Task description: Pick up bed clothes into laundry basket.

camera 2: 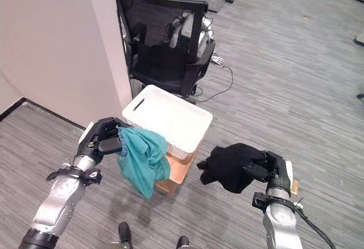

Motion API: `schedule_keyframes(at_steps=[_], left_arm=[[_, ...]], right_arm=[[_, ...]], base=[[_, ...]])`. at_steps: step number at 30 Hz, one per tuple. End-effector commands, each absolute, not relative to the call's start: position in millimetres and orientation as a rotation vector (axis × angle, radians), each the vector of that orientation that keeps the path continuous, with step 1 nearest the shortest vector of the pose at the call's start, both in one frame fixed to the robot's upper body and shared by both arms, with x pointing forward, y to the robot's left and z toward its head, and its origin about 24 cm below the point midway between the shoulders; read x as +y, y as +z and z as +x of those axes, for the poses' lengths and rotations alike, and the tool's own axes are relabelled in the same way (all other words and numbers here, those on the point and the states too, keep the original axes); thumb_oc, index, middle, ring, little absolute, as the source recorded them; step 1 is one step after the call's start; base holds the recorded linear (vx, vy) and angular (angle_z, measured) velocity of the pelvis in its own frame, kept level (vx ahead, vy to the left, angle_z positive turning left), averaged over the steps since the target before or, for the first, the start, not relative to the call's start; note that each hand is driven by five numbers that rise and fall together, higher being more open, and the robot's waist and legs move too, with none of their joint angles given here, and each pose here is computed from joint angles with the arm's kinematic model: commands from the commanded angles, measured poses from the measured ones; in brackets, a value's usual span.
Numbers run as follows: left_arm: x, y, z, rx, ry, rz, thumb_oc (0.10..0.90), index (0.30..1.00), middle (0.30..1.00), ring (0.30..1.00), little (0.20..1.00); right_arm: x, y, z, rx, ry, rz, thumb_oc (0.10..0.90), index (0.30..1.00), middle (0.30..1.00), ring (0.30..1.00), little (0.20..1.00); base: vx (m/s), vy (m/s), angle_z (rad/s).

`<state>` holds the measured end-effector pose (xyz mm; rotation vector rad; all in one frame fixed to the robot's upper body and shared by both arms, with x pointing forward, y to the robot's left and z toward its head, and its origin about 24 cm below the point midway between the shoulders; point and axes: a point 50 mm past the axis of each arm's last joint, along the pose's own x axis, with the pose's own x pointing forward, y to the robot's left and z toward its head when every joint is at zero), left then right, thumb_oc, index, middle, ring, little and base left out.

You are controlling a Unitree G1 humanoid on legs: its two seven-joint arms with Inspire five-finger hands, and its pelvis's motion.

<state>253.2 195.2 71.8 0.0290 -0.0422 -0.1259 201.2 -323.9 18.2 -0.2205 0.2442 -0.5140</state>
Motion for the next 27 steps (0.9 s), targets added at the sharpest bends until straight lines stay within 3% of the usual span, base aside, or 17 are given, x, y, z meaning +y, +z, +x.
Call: schedule_keyframes(at_steps=[1,8,13,27], left_arm=[[184.7,130.0,252.4,-0.342,-0.218,-0.014,0.400,0.300,0.300,0.300,0.300],[185.6,116.8,230.7,-0.258,-0.323,-0.042,0.400,0.300,0.300,0.300,0.300],[185.7,107.6,223.8,-0.210,-0.338,-0.069,0.400,0.300,0.300,0.300,0.300],[163.1,97.4,225.7,-0.138,-0.474,-0.096,0.400,0.300,0.300,0.300,0.300]], right_arm=[[-379.2,107.8,215.4,-0.082,-0.698,-0.411,0.400,0.300,0.300,0.300,0.300],[-449.0,161.8,189.1,-0.046,-0.889,-0.629,0.400,0.300,0.300,0.300,0.300],[-468.7,226.0,181.1,-0.166,-0.958,-0.712,0.400,0.300,0.300,0.300,0.300],[-422.4,387.7,216.3,-0.526,-0.851,-0.929,0.400,0.300,0.300,0.300,0.300]], base=[[0.03,0.100,0.01],[0.00,0.066,0.03],[0.01,0.037,0.03],[0.00,0.006,0.03]])
